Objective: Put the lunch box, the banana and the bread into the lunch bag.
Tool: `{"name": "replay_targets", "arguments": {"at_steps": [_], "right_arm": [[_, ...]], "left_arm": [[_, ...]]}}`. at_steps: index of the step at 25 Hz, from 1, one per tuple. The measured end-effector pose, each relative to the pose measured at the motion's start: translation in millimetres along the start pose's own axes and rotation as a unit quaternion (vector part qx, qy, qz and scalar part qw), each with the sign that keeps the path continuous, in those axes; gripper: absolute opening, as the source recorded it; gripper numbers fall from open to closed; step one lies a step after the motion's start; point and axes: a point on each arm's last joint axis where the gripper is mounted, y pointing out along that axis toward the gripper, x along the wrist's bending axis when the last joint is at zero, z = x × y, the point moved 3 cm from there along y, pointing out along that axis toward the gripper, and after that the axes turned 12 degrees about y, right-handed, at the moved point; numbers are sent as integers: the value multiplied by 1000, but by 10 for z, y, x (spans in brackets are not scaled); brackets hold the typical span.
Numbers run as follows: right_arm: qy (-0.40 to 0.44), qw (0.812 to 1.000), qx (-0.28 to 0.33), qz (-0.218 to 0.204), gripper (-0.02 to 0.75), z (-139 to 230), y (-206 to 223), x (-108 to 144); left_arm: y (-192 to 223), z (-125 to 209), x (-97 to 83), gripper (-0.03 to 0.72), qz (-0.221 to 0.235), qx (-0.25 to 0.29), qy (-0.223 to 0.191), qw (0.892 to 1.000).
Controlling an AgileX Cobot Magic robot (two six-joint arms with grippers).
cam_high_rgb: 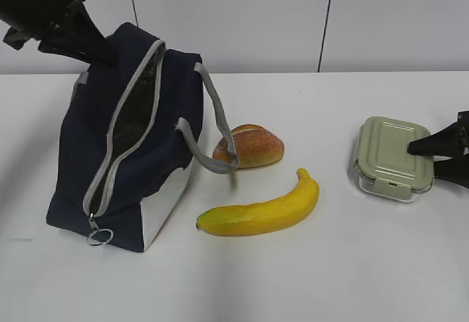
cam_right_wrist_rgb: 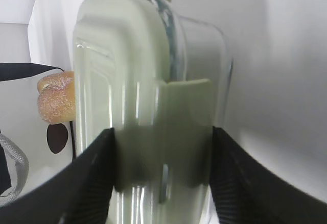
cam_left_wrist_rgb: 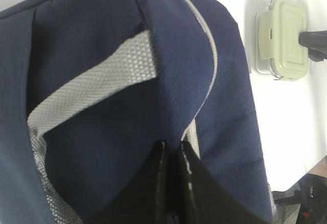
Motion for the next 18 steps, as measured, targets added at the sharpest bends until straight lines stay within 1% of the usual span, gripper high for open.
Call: {"name": "replay_targets", "arguments": {"at_steps": [9,18], "right_arm": [[-6,1000,-1,-10,416,-17,8,10],[-2,1000,-14,-13,415,-89,-5,43]], "left_arm": [[0,0,0,-12,0,0,0,1000],[0,0,0,-12,0,0,0,1000]]}}
